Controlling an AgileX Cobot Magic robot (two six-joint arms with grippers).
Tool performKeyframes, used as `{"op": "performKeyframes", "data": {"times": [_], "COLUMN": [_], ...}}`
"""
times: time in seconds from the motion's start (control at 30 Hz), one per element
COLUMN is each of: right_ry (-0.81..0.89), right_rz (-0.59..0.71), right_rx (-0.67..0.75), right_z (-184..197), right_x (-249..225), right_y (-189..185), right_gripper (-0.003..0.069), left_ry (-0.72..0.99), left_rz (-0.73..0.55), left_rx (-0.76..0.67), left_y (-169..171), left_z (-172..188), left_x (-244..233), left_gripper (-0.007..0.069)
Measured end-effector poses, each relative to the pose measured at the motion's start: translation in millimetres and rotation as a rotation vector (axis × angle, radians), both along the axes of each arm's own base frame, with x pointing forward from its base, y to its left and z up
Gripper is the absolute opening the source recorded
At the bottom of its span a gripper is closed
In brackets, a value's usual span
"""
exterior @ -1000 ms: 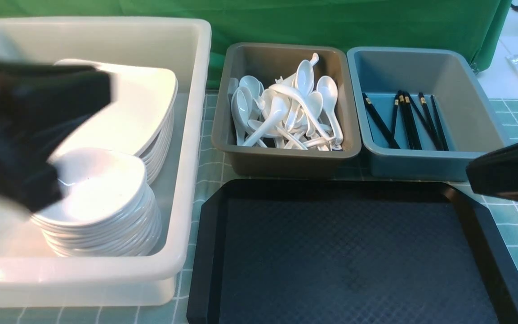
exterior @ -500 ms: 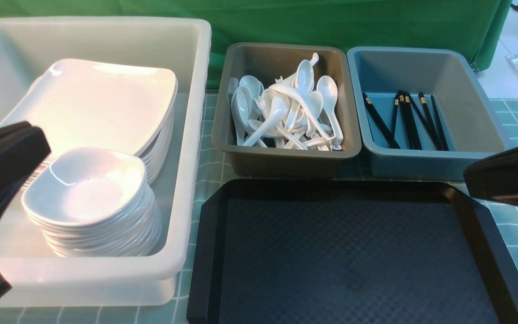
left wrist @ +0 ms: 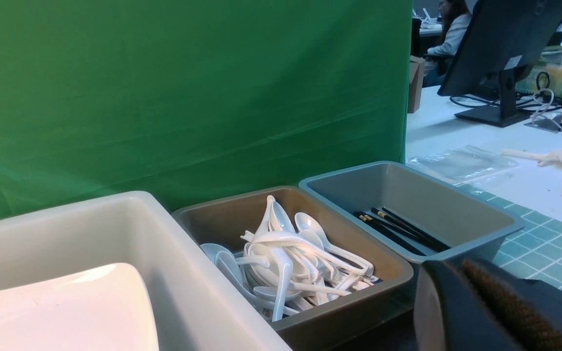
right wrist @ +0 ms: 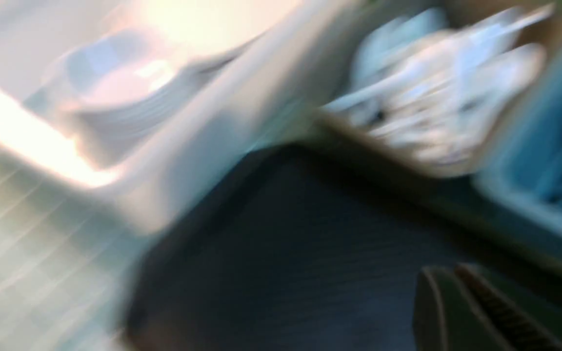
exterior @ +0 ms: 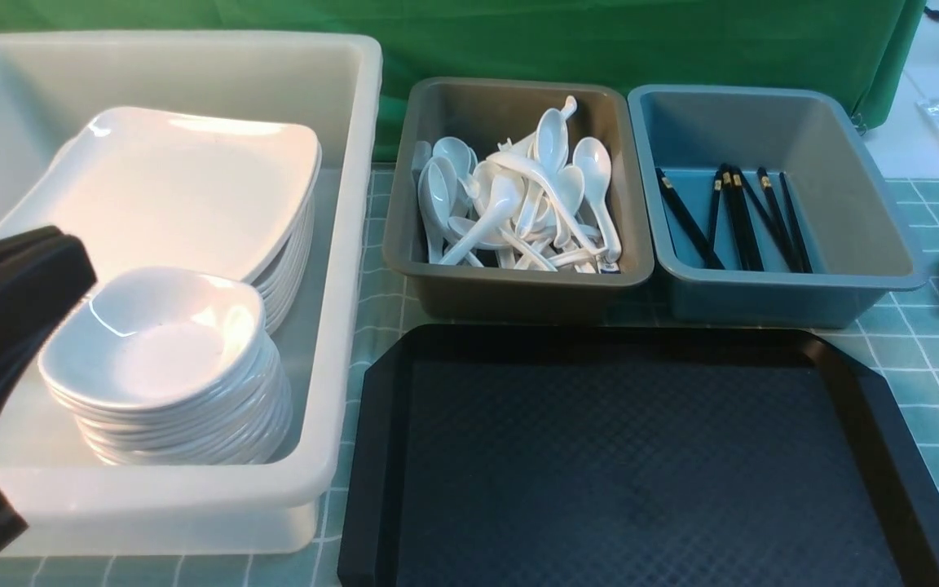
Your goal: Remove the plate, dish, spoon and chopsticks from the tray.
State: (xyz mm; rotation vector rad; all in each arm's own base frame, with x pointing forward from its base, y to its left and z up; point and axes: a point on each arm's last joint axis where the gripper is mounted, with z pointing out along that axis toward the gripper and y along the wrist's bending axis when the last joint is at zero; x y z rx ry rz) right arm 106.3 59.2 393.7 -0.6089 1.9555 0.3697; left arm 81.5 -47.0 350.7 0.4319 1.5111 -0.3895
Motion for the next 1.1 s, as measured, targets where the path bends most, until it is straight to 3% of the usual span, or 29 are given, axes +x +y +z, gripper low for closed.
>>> {"op": "performKeyframes", "data": {"times": [0.13, 0.27, 0.3, 0.43, 1.1], "right_ry": [-0.118, -0.204, -0.210, -0.216, -0.152], "right_rz": [-0.177, -0.378, -0.383, -0.429, -0.422], "right_rx": [0.006, 0.018, 0.019, 0.029, -0.025], "right_z": [-46, -146, -145, -205, -219], "right_x": [-17, -44, -44, -52, -55], "right_y": [-24, -44, -44, -48, -48], "right_gripper": [0.0016, 0.0016, 0.0016, 0.0016, 0.0043], "left_ry": [-0.001, -0.001, -0.001, -0.001, -0.006], "left_rz": [0.001, 0.000, 0.000, 0.001, 0.003], "left_rx": [-0.001, -0.001, -0.001, 0.000, 0.010], "left_y": [0, 0, 0, 0, 0], "left_z": [0, 0, 0, 0, 0], "left_x": [0, 0, 0, 0, 0], "left_gripper": [0.0013, 0.0013, 0.0013, 0.0013, 0.0015]}}
